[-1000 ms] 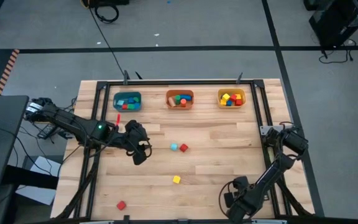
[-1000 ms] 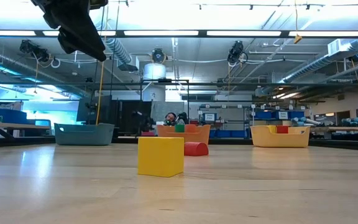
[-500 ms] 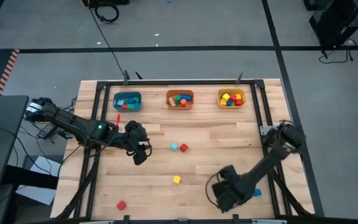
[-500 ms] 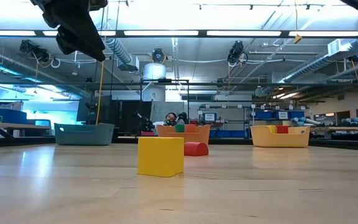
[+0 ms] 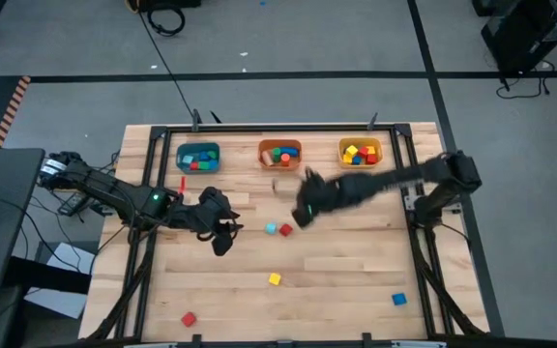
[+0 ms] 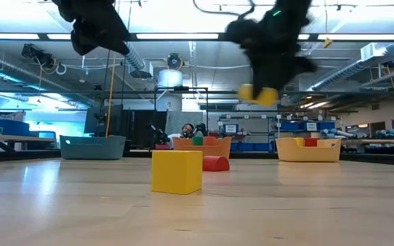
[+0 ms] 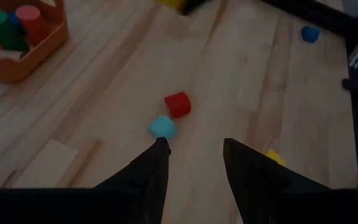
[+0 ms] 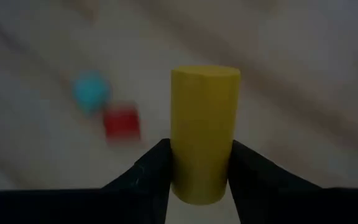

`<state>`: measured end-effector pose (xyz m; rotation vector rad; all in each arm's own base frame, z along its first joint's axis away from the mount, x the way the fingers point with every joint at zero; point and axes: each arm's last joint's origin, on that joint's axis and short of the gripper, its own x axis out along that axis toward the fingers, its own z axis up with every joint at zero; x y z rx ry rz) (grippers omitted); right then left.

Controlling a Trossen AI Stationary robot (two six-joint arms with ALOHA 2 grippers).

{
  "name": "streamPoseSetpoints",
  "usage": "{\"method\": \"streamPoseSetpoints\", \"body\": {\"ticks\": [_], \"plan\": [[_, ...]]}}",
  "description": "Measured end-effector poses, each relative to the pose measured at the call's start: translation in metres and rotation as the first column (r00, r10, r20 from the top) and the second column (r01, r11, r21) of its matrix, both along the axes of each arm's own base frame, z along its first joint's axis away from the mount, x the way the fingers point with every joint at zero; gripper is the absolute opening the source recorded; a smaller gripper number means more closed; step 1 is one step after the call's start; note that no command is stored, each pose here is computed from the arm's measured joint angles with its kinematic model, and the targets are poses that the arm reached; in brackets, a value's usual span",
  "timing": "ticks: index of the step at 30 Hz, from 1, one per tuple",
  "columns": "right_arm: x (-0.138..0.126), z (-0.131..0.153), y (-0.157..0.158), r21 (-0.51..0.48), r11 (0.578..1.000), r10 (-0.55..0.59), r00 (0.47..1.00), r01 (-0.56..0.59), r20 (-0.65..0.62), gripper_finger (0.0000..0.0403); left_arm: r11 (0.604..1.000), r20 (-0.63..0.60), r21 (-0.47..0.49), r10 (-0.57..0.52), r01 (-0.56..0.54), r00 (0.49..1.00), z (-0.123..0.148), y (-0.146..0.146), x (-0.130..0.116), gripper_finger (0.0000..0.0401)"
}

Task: Sort blocks by size
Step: Put the yellow cylindrical block into the orange bin

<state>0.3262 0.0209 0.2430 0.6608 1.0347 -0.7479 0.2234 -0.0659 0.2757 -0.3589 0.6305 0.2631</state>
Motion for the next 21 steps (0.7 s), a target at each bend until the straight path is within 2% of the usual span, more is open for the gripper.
{"method": "streamPoseSetpoints", "body": {"ticks": [5,10,14,21], "plan": [[0.015,0.002,-0.073,0.023,0.999,0.040,0.993,-0.042,0.111,0.0141,0.996,0.001,-0.029,0.088,-0.088,0.996,-0.001,0.007,0.001,0.0161],[0.031,0.007,-0.126,-0.023,0.995,0.097,0.990,-0.095,0.099,0.0141,0.979,-0.023,-0.052,0.197,-0.198,0.980,-0.004,0.024,0.003,0.0161],[0.047,0.007,-0.158,-0.046,0.985,0.168,0.986,-0.167,0.019,0.0141,0.967,-0.025,-0.052,0.247,-0.248,0.969,-0.004,0.036,0.005,0.0161],[0.060,-0.019,-0.207,-0.009,0.964,0.260,0.951,-0.266,-0.167,0.0147,0.955,-0.033,-0.048,0.290,-0.291,0.956,-0.004,0.046,0.005,0.0161]]}}
